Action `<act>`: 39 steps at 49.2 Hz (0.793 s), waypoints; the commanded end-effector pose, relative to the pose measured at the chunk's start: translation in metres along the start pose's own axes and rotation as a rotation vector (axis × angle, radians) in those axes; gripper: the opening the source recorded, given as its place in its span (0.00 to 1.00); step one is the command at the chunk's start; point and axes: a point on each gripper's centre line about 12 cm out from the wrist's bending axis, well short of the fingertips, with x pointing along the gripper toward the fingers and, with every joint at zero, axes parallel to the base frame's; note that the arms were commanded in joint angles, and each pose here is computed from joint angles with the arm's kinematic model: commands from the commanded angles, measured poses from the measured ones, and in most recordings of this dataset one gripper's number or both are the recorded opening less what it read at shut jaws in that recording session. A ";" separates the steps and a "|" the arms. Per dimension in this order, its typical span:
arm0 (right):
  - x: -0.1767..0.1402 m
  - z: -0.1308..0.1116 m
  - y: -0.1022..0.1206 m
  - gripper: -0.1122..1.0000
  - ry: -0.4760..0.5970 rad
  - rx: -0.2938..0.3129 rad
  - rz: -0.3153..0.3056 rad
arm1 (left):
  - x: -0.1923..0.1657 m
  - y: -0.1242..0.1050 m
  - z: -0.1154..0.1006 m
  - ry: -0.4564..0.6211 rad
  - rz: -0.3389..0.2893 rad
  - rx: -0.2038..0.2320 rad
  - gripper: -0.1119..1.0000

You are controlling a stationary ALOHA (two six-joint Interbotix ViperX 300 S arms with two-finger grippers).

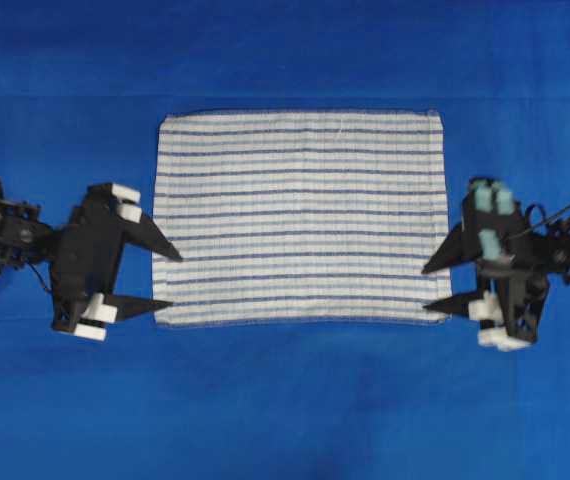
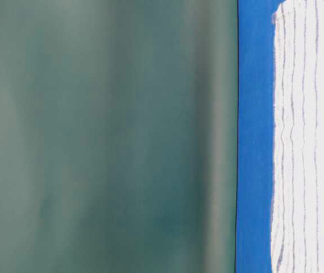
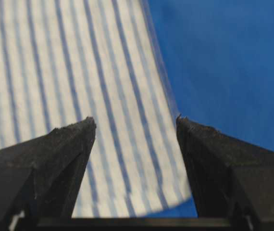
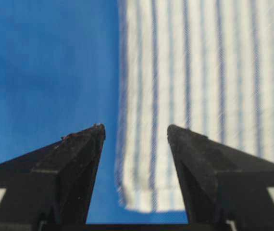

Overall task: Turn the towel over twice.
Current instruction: 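Move both open grippers up to the towel's far corners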

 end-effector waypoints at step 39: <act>-0.089 0.052 -0.055 0.65 -0.370 -0.038 -0.180 | -0.064 0.036 0.048 -0.283 0.142 -0.052 0.67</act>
